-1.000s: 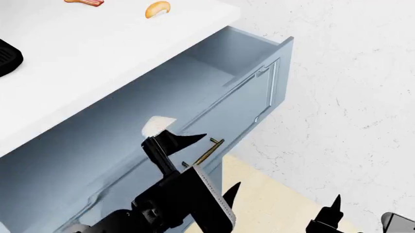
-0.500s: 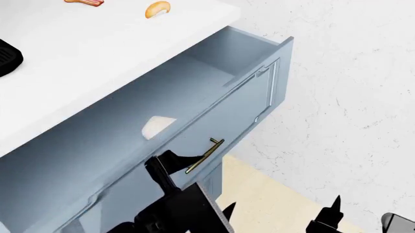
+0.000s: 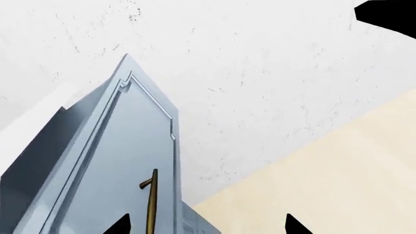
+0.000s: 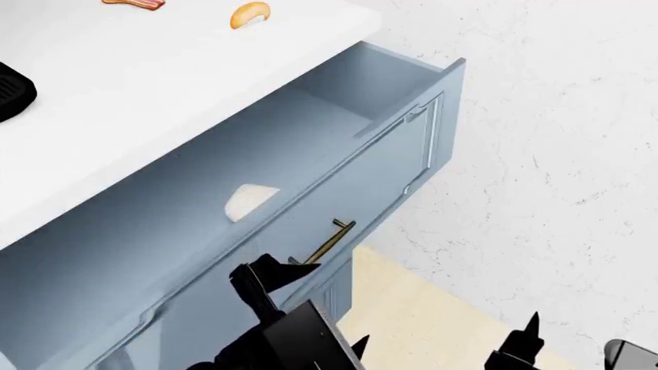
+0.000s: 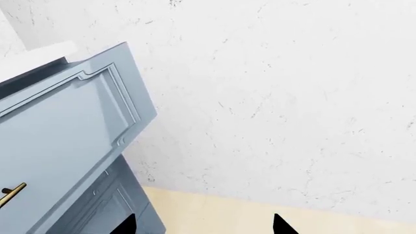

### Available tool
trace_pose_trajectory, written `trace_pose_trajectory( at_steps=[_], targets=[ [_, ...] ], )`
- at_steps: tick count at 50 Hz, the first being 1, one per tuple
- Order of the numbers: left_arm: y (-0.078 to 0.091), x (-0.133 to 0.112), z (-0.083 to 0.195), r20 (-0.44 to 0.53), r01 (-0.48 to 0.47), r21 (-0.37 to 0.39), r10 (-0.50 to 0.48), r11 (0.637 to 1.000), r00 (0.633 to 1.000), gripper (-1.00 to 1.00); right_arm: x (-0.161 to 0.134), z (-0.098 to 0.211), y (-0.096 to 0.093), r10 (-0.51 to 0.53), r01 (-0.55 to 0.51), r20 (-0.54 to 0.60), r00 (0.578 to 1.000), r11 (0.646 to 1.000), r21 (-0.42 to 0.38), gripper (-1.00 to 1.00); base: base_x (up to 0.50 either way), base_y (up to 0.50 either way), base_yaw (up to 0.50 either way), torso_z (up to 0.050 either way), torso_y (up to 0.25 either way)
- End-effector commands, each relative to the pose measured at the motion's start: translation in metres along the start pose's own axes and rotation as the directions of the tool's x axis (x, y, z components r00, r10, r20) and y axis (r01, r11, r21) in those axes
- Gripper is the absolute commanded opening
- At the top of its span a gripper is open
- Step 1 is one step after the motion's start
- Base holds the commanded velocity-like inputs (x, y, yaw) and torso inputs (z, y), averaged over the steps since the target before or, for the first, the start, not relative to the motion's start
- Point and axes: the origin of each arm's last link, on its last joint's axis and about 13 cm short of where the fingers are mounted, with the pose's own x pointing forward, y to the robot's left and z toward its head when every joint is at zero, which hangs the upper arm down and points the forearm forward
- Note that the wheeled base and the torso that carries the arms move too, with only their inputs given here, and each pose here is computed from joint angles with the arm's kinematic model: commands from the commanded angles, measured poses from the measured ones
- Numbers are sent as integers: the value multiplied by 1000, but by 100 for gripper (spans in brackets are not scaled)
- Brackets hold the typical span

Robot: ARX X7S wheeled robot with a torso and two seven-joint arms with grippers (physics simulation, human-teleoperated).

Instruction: Close the right drawer.

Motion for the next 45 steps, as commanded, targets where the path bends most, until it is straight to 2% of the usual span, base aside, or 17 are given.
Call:
trace_pose_trajectory(
  at_steps=[1,6,17,22,32,45],
  targets=[
    [-3,2,-8,-18,1,-28,-2,1000,1000,100,-1,-1,-1,1,-1,-4,1000,1000,5,100,0,0,0,0,0],
    [-2,4,-13,-31,-4,-68,1,998,1000,100,0,-2,-1,-1,1,-10,1000,1000,4,100,0,0,0,0,0],
    [-1,6,-22,-55,-18,-89,14,996,998,100,1,-4,1,4,-4,-19,1000,1000,4,100,0,0,0,0,0],
    [12,6,-18,-75,-40,-118,31,992,997,100,1,-4,0,3,-3,-22,1000,1000,4,100,0,0,0,0,0],
    [19,5,-25,-102,-88,-147,74,985,992,100,1,-5,2,7,-7,-21,1000,1000,2,100,0,0,0,0,0],
    [16,5,-28,-114,-72,-201,49,977,992,100,0,-3,2,6,-6,-18,1000,1000,5,100,0,0,0,0,0]
  ],
)
